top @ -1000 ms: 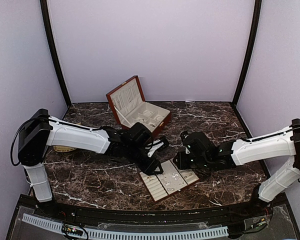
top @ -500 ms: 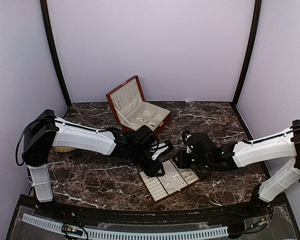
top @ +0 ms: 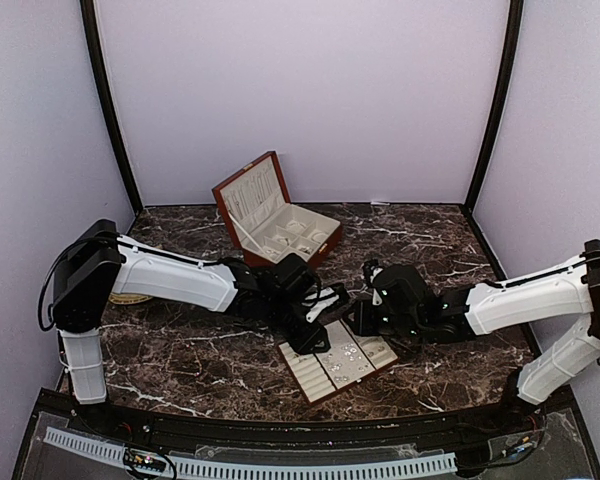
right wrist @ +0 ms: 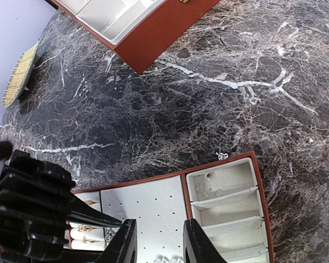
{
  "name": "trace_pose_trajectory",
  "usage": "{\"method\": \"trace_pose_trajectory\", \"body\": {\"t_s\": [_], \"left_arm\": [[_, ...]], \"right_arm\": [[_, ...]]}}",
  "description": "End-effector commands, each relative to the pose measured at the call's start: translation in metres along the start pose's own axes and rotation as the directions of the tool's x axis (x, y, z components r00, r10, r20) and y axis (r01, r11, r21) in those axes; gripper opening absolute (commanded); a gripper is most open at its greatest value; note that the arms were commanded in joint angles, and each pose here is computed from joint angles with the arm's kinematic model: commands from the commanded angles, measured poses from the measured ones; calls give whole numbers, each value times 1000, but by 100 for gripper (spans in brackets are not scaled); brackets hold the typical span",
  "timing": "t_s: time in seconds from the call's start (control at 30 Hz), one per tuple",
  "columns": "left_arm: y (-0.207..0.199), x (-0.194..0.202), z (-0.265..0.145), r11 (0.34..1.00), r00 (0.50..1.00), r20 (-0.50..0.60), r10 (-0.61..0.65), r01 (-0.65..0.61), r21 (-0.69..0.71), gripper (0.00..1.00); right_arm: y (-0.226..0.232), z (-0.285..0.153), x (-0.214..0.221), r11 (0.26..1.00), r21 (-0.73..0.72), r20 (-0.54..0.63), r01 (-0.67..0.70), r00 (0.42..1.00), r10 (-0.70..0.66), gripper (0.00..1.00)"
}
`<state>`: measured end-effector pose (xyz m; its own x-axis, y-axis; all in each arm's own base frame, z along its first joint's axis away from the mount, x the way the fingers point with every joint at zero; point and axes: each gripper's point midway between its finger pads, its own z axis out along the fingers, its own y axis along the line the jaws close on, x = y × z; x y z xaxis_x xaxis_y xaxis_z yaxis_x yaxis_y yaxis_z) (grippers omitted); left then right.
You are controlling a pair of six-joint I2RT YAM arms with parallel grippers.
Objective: Organize the mixed jewelry
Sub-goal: Pick up the earring from the earring holder.
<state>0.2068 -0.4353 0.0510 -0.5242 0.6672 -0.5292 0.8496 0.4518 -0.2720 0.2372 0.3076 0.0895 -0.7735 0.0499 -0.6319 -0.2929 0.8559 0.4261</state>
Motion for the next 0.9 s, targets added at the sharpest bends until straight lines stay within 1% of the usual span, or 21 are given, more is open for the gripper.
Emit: {"method": "trace_pose_trajectory", "body": {"t_s": [0.0, 0.47, 0.57, 0.77, 0.87], "left_arm": [[-3, -10, -3, 1000, 1000, 19, 14, -14, -3, 26], [-7, -13, -1, 1000, 999, 32, 16, -16, 9, 24], [-6, -13, 0, 1000, 999, 32, 15, -15, 6, 20], [-5, -15, 0, 1000, 999, 39, 12, -12, -4, 18], [-5, -14, 0, 1000, 999, 38, 10, -10, -2, 11]], "right_arm": [[1, 2, -2, 1000, -19, 15, -18, 1000, 18, 31], [-1, 3, 0, 1000, -18, 14, -17, 1000, 18, 31], [-2, 3, 1, 1000, -18, 14, -17, 1000, 18, 31], [-2, 3, 2, 1000, -20, 16, -18, 1000, 18, 31], [-3, 3, 2, 1000, -19, 15, -18, 1000, 18, 31]]}}
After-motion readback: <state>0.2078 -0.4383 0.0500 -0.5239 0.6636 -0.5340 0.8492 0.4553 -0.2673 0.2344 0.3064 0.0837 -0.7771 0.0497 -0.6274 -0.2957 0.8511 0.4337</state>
